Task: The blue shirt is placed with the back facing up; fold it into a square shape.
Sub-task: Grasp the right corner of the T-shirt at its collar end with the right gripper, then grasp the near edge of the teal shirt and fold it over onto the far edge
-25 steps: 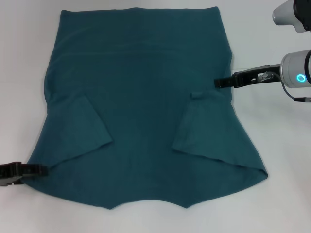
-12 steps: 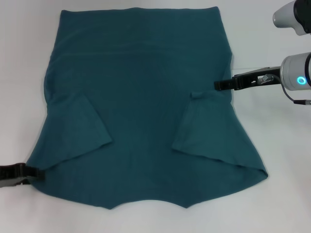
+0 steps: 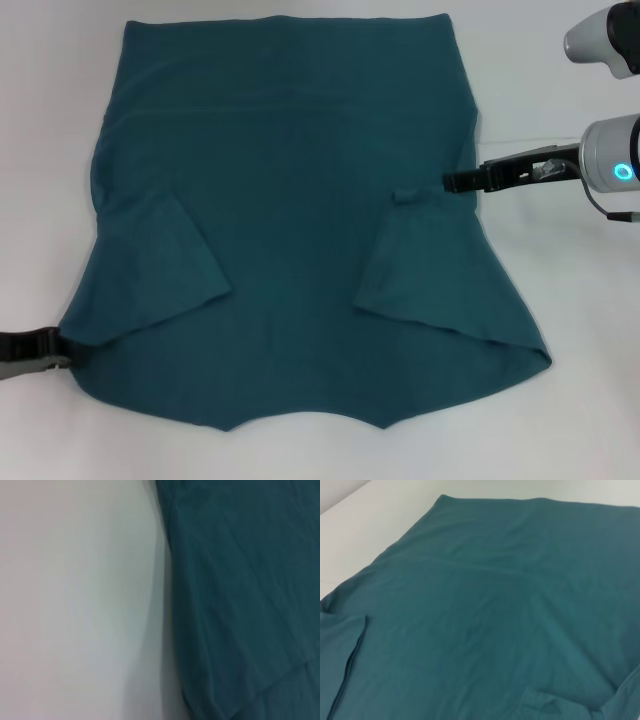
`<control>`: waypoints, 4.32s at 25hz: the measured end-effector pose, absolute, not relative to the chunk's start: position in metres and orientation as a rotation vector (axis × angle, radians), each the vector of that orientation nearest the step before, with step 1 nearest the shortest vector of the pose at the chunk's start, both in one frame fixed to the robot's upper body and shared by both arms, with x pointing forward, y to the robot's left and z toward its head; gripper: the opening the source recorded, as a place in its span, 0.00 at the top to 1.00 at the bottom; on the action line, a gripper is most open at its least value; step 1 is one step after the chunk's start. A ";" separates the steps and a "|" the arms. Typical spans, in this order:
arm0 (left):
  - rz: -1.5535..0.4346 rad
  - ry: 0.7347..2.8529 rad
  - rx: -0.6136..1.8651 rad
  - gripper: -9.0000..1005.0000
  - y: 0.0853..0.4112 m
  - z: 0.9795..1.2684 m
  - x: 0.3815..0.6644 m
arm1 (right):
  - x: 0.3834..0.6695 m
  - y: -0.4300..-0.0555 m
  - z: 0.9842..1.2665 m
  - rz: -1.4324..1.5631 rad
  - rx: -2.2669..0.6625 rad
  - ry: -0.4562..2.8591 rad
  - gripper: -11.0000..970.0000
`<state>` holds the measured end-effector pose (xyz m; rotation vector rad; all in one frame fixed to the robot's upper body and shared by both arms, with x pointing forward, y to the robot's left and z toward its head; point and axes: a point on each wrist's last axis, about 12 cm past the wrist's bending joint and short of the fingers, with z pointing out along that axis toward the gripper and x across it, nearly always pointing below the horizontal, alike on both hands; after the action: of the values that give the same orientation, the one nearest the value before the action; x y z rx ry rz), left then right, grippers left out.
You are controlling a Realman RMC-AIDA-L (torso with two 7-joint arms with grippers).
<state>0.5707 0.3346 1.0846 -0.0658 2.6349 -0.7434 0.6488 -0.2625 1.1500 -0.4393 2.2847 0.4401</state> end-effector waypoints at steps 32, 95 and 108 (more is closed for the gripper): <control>-0.746 2.622 -0.008 0.98 0.331 1.084 0.571 | 0.587 -0.270 1.132 0.207 -0.606 2.830 0.23; -1.129 2.674 -0.003 0.98 0.333 1.090 0.518 | 0.558 -0.278 1.150 0.342 -0.847 2.927 0.92; -1.350 2.863 -0.169 0.98 0.347 1.073 0.451 | 0.527 -0.280 1.142 0.413 -1.056 3.053 0.92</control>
<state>0.4513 0.3465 1.0729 -0.1686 2.8629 -1.3505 0.5274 -0.2800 1.1424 -1.0564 3.0528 0.4129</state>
